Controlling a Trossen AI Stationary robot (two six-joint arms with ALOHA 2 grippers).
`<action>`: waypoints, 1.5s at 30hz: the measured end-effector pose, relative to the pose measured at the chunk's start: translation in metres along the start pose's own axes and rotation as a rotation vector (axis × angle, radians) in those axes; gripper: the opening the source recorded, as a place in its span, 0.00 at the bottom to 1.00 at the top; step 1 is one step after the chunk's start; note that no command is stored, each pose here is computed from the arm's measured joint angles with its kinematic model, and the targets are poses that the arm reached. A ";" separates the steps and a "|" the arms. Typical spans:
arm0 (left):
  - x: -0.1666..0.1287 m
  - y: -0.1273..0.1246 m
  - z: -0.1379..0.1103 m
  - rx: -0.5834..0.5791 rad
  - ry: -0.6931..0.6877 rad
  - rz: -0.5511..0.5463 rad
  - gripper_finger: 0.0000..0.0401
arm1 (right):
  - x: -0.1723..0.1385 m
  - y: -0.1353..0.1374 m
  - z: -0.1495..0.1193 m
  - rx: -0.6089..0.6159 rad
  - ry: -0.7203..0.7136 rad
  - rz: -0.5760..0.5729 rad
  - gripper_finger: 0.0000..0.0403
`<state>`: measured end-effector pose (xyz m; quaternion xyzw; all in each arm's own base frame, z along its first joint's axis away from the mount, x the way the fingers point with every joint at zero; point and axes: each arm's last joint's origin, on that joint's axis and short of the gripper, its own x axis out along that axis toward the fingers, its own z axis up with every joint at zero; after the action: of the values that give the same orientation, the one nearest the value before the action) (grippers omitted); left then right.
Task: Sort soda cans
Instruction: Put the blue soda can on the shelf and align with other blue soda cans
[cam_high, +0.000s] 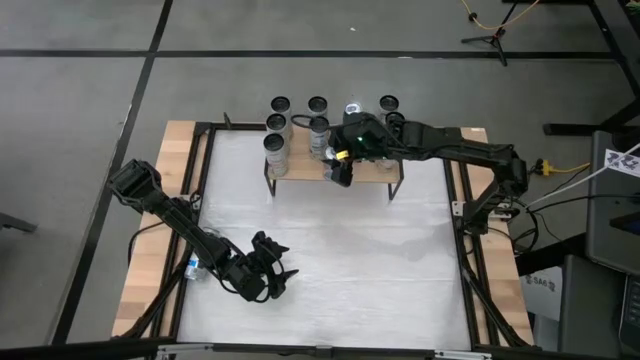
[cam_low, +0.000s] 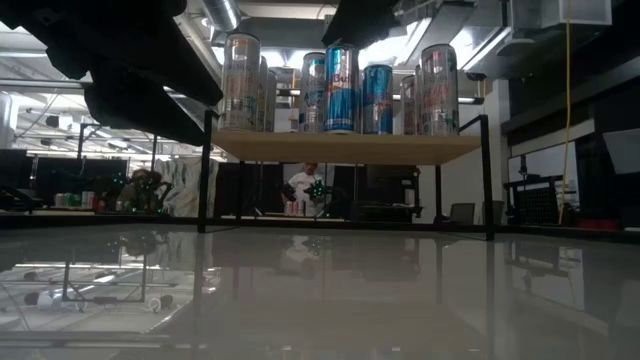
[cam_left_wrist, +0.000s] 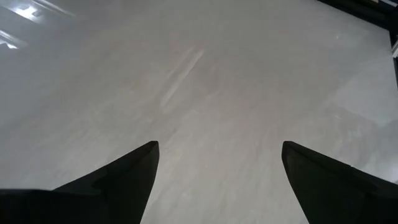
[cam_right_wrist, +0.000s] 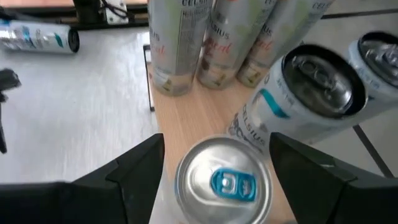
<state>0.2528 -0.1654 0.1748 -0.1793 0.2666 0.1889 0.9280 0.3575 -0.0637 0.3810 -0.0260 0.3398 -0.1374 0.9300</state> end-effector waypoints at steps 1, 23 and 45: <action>0.000 0.000 0.000 0.000 0.000 0.000 0.83 | 0.000 0.000 -0.001 -0.002 0.011 -0.005 0.71; 0.000 0.000 0.000 0.000 0.000 0.000 0.83 | 0.002 0.000 -0.009 -0.010 0.088 -0.011 0.71; 0.000 0.000 0.000 0.000 0.000 0.000 0.83 | 0.013 0.002 -0.011 -0.018 0.119 -0.007 0.59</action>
<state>0.2528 -0.1654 0.1748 -0.1793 0.2666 0.1889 0.9279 0.3606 -0.0646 0.3636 -0.0274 0.3955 -0.1390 0.9075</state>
